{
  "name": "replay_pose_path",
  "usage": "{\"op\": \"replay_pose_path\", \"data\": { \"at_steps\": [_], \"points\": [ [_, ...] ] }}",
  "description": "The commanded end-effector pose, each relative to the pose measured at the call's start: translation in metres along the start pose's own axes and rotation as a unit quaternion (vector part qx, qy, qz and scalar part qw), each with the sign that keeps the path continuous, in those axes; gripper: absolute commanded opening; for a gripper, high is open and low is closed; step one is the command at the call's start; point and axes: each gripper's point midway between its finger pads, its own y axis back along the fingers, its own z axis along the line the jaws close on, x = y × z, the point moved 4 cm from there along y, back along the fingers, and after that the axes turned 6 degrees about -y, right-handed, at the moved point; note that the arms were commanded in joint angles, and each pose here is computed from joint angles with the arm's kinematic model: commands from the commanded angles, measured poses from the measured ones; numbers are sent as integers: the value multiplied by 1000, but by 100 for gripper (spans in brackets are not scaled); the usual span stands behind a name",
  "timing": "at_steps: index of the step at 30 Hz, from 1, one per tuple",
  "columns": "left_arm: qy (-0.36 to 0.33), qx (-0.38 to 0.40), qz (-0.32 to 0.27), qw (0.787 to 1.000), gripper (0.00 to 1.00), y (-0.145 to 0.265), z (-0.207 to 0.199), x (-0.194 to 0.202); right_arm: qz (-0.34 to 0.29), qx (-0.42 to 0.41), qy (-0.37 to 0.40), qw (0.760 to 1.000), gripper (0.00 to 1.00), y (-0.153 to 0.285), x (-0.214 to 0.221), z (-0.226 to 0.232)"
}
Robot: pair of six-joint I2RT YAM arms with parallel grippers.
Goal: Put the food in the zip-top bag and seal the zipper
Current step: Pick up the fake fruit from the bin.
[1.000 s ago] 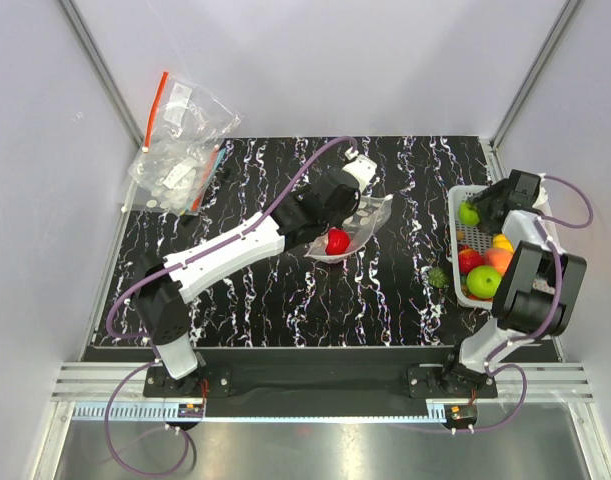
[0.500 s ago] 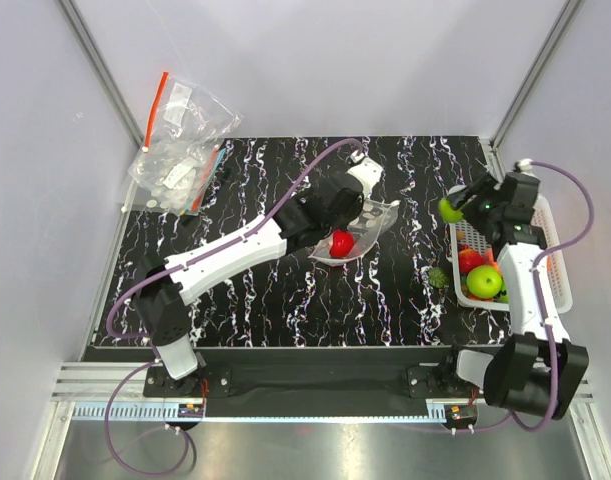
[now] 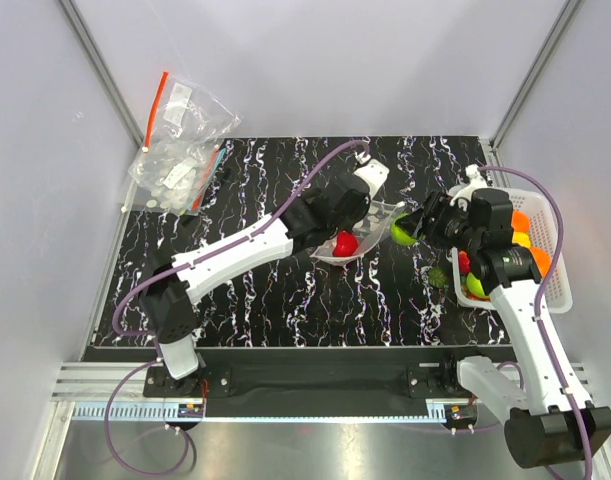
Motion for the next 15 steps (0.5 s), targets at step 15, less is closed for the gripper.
{"op": "replay_pose_path", "data": {
  "at_steps": [15],
  "points": [
    [25,11,-12,1000,2,9,-4,-25,-3,-154,17,988,49,50,5,62]
  ]
}}
